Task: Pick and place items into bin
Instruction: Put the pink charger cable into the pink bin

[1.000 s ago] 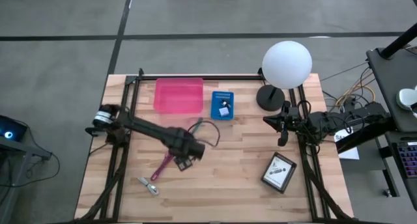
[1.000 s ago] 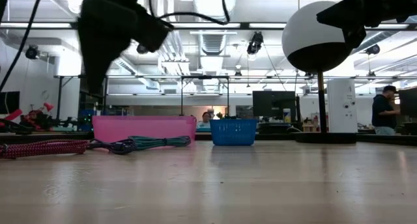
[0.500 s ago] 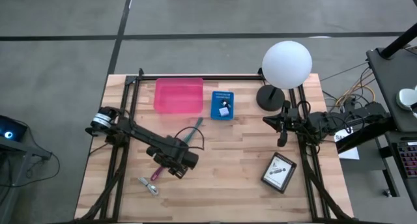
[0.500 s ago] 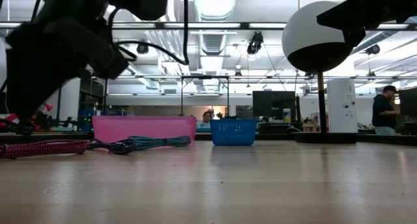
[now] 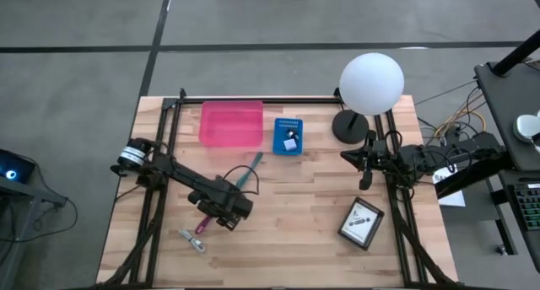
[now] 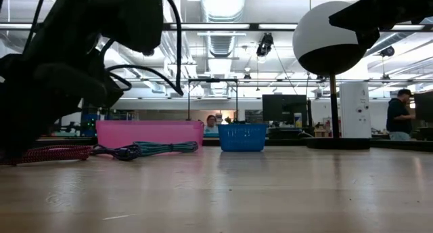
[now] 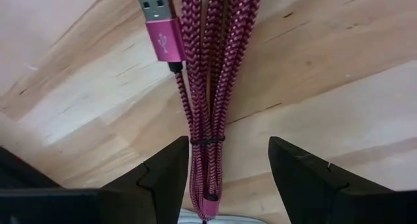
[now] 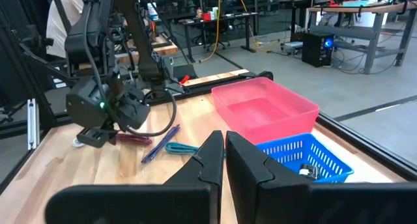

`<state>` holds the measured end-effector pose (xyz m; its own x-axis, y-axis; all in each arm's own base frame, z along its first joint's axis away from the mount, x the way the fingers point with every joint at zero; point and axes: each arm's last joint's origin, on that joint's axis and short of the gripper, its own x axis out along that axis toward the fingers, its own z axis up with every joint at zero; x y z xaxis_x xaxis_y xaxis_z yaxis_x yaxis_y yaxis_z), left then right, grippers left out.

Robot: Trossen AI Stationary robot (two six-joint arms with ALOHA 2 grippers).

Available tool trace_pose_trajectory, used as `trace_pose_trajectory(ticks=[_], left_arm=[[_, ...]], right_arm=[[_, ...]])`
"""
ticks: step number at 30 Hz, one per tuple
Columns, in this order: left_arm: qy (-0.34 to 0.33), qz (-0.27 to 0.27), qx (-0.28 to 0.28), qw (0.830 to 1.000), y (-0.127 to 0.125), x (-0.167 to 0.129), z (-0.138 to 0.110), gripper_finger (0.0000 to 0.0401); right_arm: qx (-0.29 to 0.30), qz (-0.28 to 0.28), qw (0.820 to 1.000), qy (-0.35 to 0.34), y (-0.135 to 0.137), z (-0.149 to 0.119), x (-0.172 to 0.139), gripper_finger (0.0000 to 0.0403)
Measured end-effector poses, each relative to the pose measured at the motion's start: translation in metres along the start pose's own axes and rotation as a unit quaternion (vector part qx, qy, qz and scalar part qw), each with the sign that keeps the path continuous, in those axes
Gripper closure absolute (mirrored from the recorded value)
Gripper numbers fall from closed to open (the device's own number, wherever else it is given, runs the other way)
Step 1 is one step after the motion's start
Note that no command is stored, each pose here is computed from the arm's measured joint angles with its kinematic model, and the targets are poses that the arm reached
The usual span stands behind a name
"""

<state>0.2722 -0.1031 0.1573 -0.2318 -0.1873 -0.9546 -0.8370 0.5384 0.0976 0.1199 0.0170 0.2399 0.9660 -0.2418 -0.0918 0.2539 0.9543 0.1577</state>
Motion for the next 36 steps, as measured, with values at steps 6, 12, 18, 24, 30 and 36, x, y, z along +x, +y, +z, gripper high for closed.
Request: trace_pose_trajectory(ticks=[6, 12, 18, 24, 30, 36], left_arm=[[0.017, -0.013, 0.019, 1.000, 0.003, 0.012, 0.002, 0.0206], [0.029, -0.020, 0.030, 0.999, 0.007, 0.019, 0.002, 0.0206], [0.025, -0.033, 0.064, 0.997, 0.004, 0.020, 0.003, 0.0223], [0.024, -0.036, 0.073, 0.996, 0.005, 0.023, 0.003, 0.0278], [0.023, -0.039, 0.075, 0.996, 0.003, 0.022, 0.003, 0.0348], [0.001, -0.053, 0.122, 0.991, -0.007, 0.009, 0.003, 0.0390]], right_arm=[[0.000, 0.000, 1.000, 0.000, 0.000, 0.000, 0.000, 0.0394], [-0.002, 0.000, 1.000, 0.000, 0.000, 0.000, 0.000, 0.0394], [-0.001, 0.000, 1.000, 0.000, 0.000, 0.000, 0.000, 0.0394], [0.000, 0.000, 1.000, 0.000, 0.000, 0.000, 0.000, 0.0394], [0.003, 0.000, 1.000, 0.000, 0.000, 0.000, 0.000, 0.0394], [0.011, 0.000, 1.000, 0.000, 0.000, 0.000, 0.000, 0.0394]])
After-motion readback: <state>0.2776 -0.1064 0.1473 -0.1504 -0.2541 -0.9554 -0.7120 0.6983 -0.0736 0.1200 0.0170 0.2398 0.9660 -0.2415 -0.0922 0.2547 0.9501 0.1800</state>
